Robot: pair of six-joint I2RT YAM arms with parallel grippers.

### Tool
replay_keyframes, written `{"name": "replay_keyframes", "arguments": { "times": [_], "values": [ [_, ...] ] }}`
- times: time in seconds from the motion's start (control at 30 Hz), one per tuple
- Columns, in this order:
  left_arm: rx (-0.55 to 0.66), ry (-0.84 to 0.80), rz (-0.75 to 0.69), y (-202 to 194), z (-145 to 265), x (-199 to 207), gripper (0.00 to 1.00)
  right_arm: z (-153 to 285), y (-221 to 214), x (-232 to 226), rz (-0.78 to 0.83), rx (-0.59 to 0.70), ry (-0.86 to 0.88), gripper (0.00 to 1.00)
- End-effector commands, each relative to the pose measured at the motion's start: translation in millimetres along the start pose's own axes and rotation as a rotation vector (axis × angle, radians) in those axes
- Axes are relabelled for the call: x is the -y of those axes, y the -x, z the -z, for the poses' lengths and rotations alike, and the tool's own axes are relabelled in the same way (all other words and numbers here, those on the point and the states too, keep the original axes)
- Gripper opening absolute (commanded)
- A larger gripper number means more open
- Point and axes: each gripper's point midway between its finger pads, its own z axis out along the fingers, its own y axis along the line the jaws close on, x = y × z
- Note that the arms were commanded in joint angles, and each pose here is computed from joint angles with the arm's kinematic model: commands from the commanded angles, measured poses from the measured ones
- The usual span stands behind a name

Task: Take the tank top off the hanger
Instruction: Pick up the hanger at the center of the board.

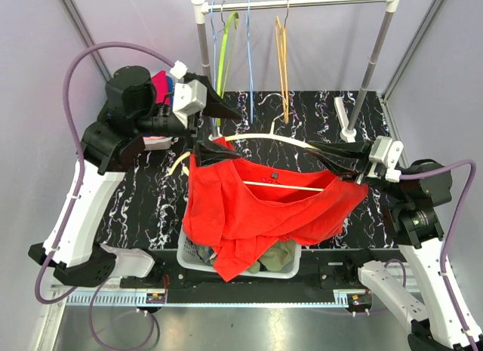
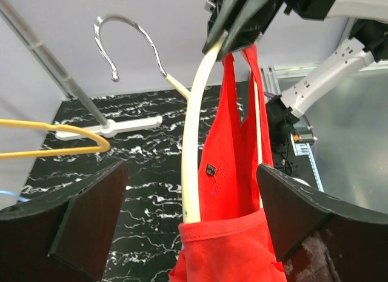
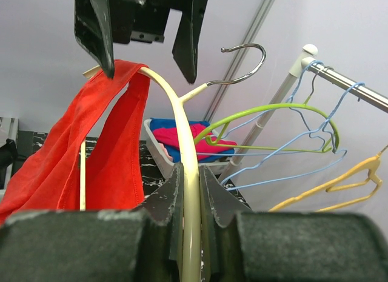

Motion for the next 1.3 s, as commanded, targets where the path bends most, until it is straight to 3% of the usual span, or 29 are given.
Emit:
{"name": "replay_keyframes", "arguments": {
  "times": [0.0,0.23,0.4,0.53,0.6,0.67,0.8,0.9,0.93,1.03,1.2,1.27],
  "values": [
    [-0.024,0.006,-0.058,-9.7,-6.5,-1.7,0.92,-3.1,35.5,0.8,0.062,0.097,0.01,0.0],
    [-0.037,0.009,-0.069,-10.1,-15.5,-9.1,0.84,-4.1,33.2,-0.2,0.049,0.103,0.017,0.0],
    [-0.045,-0.001,-0.062,-14.3,-19.8,-11.1,0.59,-5.9,29.8,0.6,0.038,0.102,0.021,0.0],
    [-0.059,0.025,-0.071,-17.3,-21.3,-16.3,0.56,-6.9,28.3,1.1,0.032,0.104,0.021,0.0],
    [-0.068,0.05,-0.085,-17.8,-20.6,-19.7,0.47,-7.5,28.3,1.1,0.027,0.11,0.021,0.0],
    [-0.08,0.087,-0.101,-18.2,-19.5,-25.1,0.45,-7.2,29.1,1.2,0.03,0.115,0.02,0.0],
    [-0.109,0.142,-0.163,-20.9,-17.2,-34.6,0.54,-6.5,28.9,-0.5,0.025,0.117,0.023,0.0],
    [-0.138,0.146,-0.194,-27.1,-14.2,-35.2,0.49,-6.2,29.1,-1.1,0.026,0.122,0.023,0.0],
    [-0.142,0.144,-0.2,-28.4,-13.4,-34.3,0.34,-6.1,29.0,-0.8,0.027,0.121,0.022,0.04],
    [-0.154,0.151,-0.215,-31.4,-10.9,-34.1,0.03,-5.2,31.2,-0.1,0.03,0.131,0.011,0.16],
    [-0.159,0.181,-0.243,-26.2,-4.5,-34.8,0.0,-5.1,30.1,1.8,0.024,0.141,-0.003,0.24],
    [-0.165,0.192,-0.266,-25.2,-2.1,-36.3,0.0,-5.4,28.4,4.4,0.018,0.137,-0.017,0.37]
  ]
}}
